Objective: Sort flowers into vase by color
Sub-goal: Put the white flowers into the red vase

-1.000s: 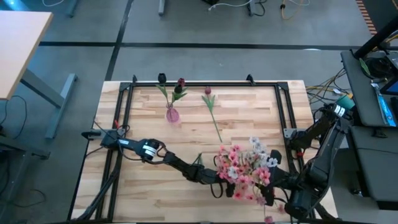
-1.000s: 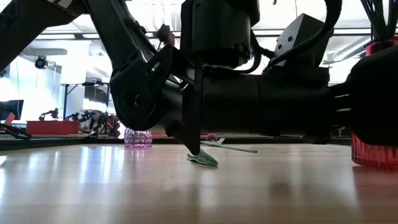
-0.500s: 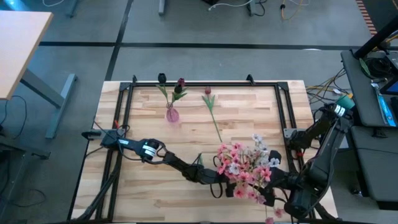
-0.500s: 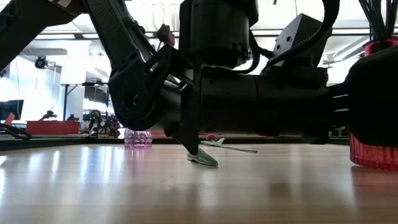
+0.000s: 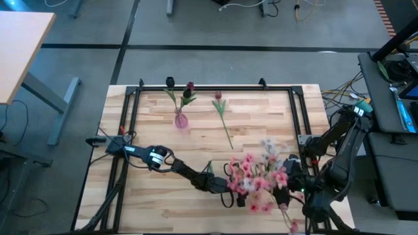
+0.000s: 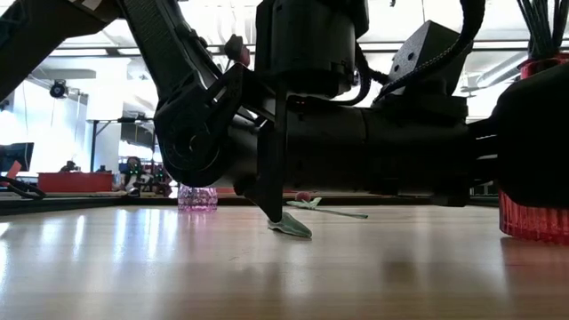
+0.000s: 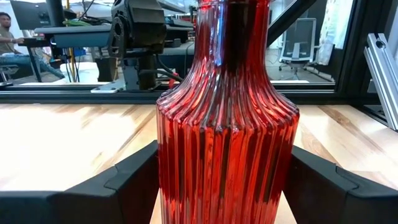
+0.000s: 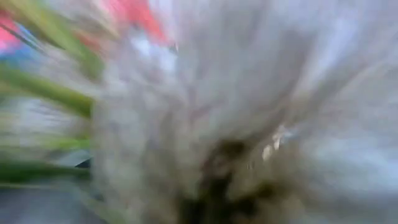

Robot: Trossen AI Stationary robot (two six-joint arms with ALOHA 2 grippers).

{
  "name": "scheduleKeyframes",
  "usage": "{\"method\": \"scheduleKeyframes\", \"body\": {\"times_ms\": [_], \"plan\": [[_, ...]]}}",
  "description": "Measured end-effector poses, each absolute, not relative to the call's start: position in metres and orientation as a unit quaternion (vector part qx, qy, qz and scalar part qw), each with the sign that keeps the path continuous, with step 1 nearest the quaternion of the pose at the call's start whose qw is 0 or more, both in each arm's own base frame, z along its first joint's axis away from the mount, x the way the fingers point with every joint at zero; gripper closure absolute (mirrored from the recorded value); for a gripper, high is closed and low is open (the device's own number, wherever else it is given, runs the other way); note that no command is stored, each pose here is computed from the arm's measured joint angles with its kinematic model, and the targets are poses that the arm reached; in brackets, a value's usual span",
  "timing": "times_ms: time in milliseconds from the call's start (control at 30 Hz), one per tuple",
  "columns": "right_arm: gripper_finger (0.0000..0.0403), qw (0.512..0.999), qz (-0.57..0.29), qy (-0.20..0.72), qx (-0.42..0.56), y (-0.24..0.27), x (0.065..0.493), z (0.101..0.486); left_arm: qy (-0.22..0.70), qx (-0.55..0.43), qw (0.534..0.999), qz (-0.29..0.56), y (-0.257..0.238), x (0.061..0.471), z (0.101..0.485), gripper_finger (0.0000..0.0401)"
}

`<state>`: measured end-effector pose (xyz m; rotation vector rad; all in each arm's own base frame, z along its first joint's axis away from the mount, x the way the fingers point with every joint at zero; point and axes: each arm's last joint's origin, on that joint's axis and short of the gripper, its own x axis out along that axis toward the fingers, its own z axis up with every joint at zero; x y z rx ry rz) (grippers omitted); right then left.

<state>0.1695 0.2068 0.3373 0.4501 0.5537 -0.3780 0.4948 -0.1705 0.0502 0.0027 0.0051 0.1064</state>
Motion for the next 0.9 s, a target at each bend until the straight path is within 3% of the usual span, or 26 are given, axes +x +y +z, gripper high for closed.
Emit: {"method": "scheduleKeyframes", "body": {"times_ms": [267,600,900], "plan": [[0.0039,0.893,-0.219,0.287,0.267,0.199,0.167,0.33,0.002,-0.001,0.999,0.054,-0.17,0.495,0.05,0.0131],[0.0039,0.898,-0.233,0.322,0.189,0.197,0.174,0.316,0.019,0.007,0.998,0.066,-0.17,0.493,0.042,0.0095],[0.0039,0.877,-0.266,0.294,0.272,0.196,0.174,0.314,0.011,0.026,0.997,0.069,-0.179,0.49,0.047,0.0073]]}}
